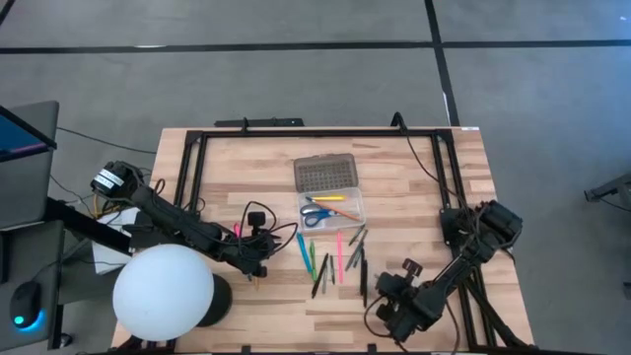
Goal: Pick & place school supplies into a supply box
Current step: Put the gray crayon into the supply box
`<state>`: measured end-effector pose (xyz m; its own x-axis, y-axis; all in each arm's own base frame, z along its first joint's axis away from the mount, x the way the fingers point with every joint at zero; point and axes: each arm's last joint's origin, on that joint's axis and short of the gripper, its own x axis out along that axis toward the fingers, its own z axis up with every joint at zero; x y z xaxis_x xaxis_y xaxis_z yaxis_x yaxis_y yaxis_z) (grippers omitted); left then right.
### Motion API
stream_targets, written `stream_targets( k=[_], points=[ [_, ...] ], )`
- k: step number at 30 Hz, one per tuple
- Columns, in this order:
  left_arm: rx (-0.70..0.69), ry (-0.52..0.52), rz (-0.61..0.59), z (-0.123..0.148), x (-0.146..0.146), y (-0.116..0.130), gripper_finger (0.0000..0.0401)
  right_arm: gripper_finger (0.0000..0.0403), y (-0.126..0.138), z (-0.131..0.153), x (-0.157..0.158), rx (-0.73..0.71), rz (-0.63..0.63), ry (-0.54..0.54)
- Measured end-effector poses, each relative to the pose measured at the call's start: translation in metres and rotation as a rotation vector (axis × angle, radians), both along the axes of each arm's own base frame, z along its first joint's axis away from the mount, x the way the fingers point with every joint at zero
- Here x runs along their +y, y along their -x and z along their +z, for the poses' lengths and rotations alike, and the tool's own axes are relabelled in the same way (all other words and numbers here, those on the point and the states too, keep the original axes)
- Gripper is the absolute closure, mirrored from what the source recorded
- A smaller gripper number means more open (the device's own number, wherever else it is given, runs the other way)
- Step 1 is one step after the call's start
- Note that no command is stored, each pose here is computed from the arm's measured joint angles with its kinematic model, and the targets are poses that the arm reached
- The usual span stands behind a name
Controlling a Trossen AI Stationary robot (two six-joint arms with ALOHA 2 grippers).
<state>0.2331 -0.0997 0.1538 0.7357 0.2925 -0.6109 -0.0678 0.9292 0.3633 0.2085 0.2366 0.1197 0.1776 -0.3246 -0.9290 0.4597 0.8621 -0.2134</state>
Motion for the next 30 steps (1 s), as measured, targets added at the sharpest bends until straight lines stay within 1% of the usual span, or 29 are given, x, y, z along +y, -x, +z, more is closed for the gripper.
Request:
stream_targets(
  k=[10,19,24,30],
  points=[
    [-0.001,-0.003,0.001,0.0,0.0,0.0,0.033,0.0403,0.005,0.013,0.008,-0.002,0.048,0.079],
    [-0.001,-0.003,0.001,0.0,0.0,0.0,0.033,0.0403,0.0,0.016,0.005,-0.07,0.111,0.168],
    [-0.002,-0.005,0.003,0.0,0.0,0.0,0.033,0.0403,-0.015,0.018,-0.009,-0.072,0.154,0.244],
    [-0.002,-0.008,0.003,0.0,0.0,0.0,0.033,0.0403,-0.044,0.019,-0.042,-0.004,0.167,0.306]
  ],
)
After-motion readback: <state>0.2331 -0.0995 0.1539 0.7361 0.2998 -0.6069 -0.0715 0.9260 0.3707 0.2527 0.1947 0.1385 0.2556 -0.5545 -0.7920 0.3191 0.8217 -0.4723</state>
